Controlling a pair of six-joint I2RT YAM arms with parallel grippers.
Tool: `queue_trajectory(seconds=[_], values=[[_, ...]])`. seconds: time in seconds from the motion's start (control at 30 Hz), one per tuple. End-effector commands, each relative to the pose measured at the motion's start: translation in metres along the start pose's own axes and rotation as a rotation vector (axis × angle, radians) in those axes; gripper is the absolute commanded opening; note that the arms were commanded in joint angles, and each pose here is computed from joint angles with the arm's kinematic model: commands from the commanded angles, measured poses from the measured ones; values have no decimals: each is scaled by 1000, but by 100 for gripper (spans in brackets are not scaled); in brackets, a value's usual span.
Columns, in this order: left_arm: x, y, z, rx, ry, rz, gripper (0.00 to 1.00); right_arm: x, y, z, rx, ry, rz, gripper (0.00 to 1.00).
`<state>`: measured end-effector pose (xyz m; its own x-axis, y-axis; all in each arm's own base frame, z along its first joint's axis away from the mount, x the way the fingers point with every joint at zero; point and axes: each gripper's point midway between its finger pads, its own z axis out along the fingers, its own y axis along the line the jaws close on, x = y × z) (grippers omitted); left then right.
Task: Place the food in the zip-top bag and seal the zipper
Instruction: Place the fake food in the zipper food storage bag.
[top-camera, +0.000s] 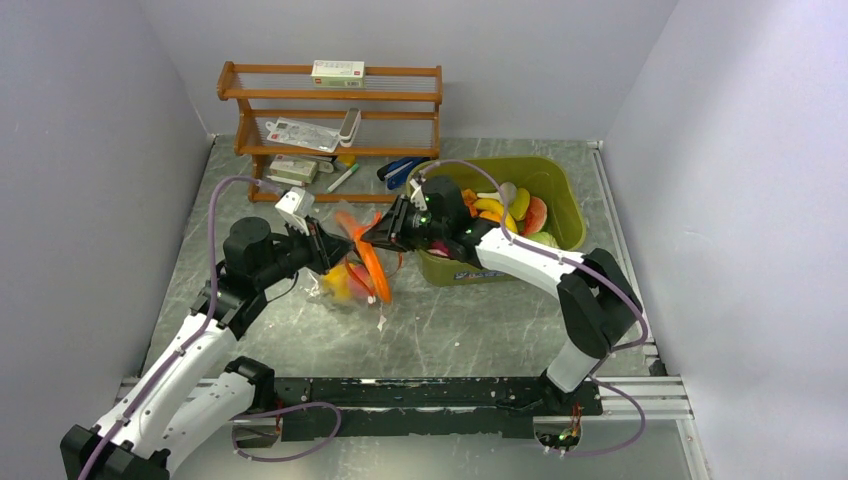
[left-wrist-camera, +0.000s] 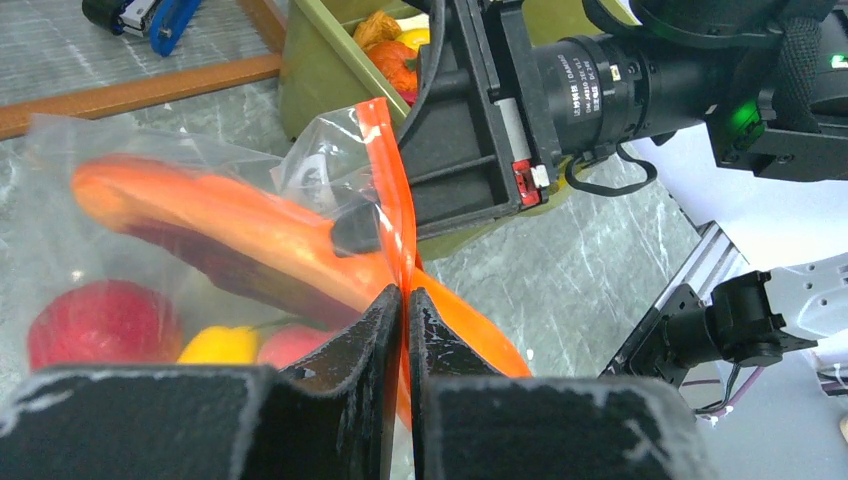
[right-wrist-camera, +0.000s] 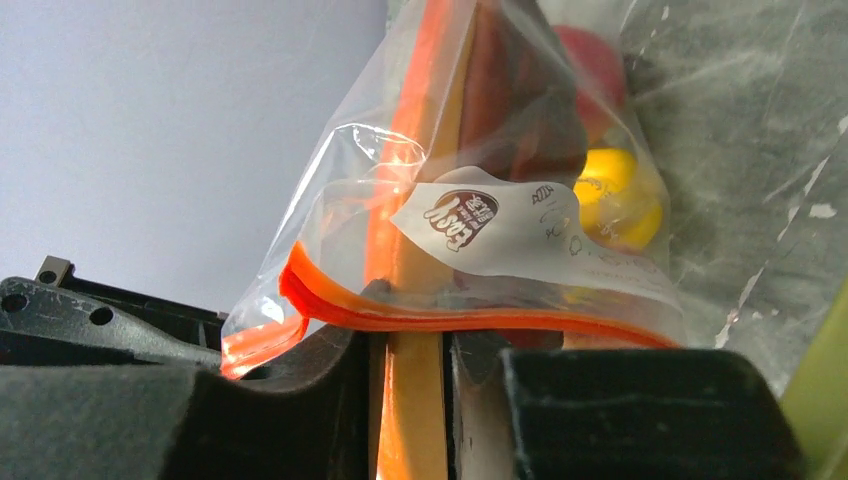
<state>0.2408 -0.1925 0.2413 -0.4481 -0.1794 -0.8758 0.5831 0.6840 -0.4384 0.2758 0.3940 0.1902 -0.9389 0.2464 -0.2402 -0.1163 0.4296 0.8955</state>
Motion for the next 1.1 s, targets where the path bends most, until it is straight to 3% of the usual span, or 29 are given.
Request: queue_trajectory(seconds=[0.0,0.1,0.33,0.63,0.83,1.07], values=[[-12,-6,0,22,-39,-1,7,-15,14,0,19,-46,-85,26],[-9,3,1,-27,-31,-18,7,-19,17,-13,63,-64,-135,36],[-17,9,-2,-68,-85,-38,7,-16,18,-54,127,-112,-249,47],[-21,9,-1,-81,-80,-51,7,13,33,-104,131,-127,-582,45],[-26,6,2,-70,-74,-57,7,53,10,-111,177,-174,-469,48],[-34,1,2,-60,-79,-63,7,81,-13,-106,239,-173,-476,52]])
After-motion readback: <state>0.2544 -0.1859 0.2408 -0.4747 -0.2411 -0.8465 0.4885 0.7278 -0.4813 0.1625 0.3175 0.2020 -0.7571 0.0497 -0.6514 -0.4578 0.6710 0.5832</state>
